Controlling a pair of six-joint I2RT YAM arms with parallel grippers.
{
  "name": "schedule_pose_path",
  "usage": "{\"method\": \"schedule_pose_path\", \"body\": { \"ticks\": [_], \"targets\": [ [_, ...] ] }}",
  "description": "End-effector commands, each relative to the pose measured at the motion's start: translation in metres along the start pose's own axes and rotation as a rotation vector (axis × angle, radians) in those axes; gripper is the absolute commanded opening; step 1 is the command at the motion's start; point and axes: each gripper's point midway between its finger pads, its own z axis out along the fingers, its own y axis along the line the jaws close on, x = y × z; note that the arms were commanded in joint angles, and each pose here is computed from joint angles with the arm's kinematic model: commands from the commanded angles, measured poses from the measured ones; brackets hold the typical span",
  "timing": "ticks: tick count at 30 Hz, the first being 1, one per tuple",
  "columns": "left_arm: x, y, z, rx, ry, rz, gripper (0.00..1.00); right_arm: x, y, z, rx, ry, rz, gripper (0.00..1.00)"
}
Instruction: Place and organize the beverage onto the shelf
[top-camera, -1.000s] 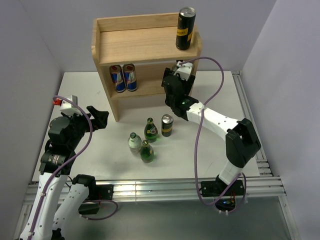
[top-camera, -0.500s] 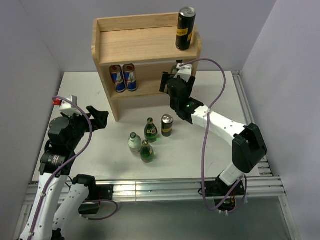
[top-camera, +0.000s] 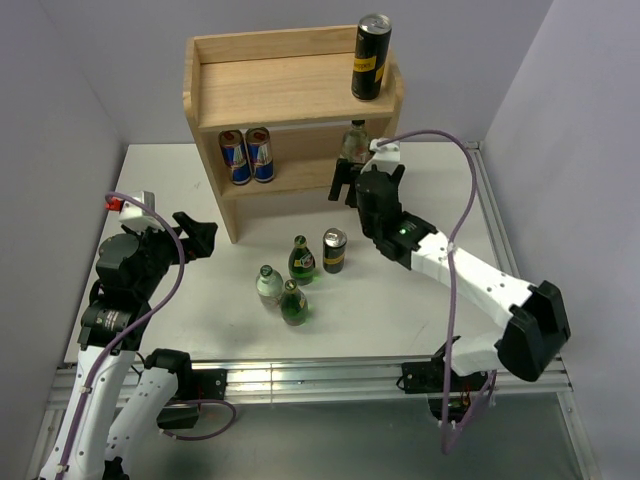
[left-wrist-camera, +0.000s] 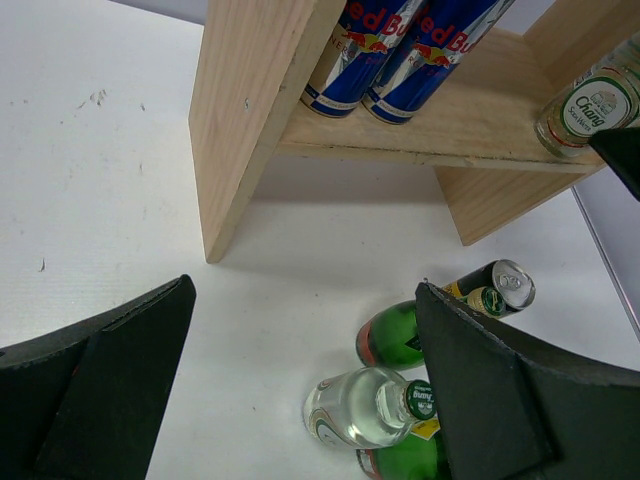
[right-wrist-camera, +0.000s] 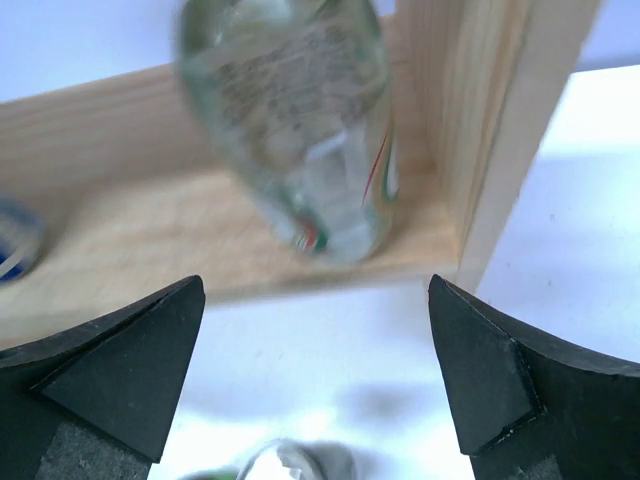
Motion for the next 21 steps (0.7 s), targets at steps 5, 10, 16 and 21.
{"method": "schedule_pose_path", "body": {
  "ticks": [5,10,16,21],
  "targets": [
    [-0.012,-0.003,-0.001,0.012,-0.045,0.018,0.99,-0.004,0.009,-0.062,-0.119,0.003,0.006,1.0],
    [-0.01,-0.004,0.0,0.023,-0.035,0.018,0.99,0.042,0.042,-0.134,-0.408,0.069,-0.005,1.0],
    [0.006,-0.037,-0.001,0.213,0.05,0.024,0.99,0.094,0.048,-0.195,-0.583,0.15,0.027,1.0],
    [0.032,-0.071,-0.009,0.309,0.175,0.009,0.99,0.114,0.026,-0.204,-0.545,0.182,0.05,1.0]
  ]
}}
